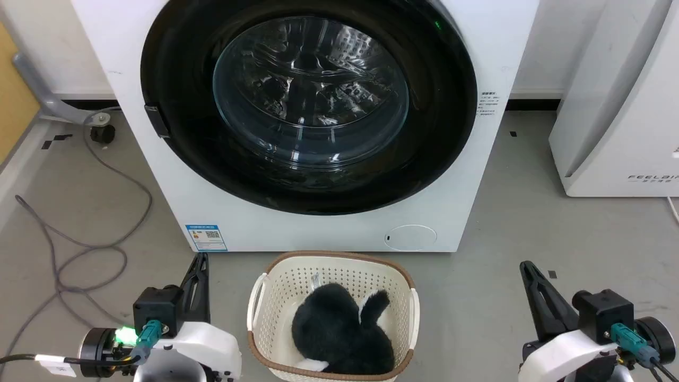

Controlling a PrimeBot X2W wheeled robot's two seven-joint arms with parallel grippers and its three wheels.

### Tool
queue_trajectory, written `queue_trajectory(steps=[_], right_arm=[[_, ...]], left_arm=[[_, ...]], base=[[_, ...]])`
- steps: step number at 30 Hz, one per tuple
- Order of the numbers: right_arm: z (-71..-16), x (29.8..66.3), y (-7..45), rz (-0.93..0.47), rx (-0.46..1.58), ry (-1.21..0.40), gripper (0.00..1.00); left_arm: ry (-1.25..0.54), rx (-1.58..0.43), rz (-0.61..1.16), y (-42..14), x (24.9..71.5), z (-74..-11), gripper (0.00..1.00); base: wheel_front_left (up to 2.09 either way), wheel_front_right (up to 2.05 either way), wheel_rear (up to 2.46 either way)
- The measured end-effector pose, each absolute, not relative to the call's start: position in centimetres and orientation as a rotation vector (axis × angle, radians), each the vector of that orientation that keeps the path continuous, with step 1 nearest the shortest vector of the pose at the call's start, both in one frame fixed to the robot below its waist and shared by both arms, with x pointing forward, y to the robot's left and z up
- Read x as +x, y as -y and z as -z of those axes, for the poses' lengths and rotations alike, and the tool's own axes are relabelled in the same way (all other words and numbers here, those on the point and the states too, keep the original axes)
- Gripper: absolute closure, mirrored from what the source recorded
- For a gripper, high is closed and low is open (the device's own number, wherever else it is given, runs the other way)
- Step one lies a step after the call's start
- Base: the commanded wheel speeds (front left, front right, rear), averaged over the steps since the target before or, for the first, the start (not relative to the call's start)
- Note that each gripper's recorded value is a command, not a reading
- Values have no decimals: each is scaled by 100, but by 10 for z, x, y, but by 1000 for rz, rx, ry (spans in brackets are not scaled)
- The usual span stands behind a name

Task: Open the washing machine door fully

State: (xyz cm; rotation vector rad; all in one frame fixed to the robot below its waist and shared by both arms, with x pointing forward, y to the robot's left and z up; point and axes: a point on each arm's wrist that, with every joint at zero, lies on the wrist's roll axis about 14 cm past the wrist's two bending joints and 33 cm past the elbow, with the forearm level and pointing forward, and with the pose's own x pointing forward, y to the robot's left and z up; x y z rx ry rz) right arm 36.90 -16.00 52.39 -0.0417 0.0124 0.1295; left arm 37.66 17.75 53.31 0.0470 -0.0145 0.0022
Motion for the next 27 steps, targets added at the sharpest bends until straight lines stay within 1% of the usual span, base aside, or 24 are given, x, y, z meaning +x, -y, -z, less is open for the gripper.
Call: queue_trajectory(steps=[16, 17, 18, 19, 20, 27], right_arm=[[-524, 369, 160, -130, -42, -13, 100], [-524, 369, 160, -130, -41, -13, 0], [-524, 369, 160, -129, -41, -13, 0], [-524, 369, 160, -130, -41, -13, 100], [-524, 369, 160, -130, -41, -13, 0], [-525, 369, 162, -125, -39, -7, 0]], left_arm=[[15, 47, -3, -178, 377, -533, 100], [15, 47, -3, -178, 377, -533, 0], [15, 47, -3, -178, 377, -533, 0], [14, 47, -3, -178, 377, -533, 100], [14, 47, -3, -178, 377, -533, 0], [18, 46, -1, -176, 377, -533, 0]], base=[[0, 0, 0], [0, 0, 0], [0, 0, 0], [0, 0, 0], [0, 0, 0], [0, 0, 0]])
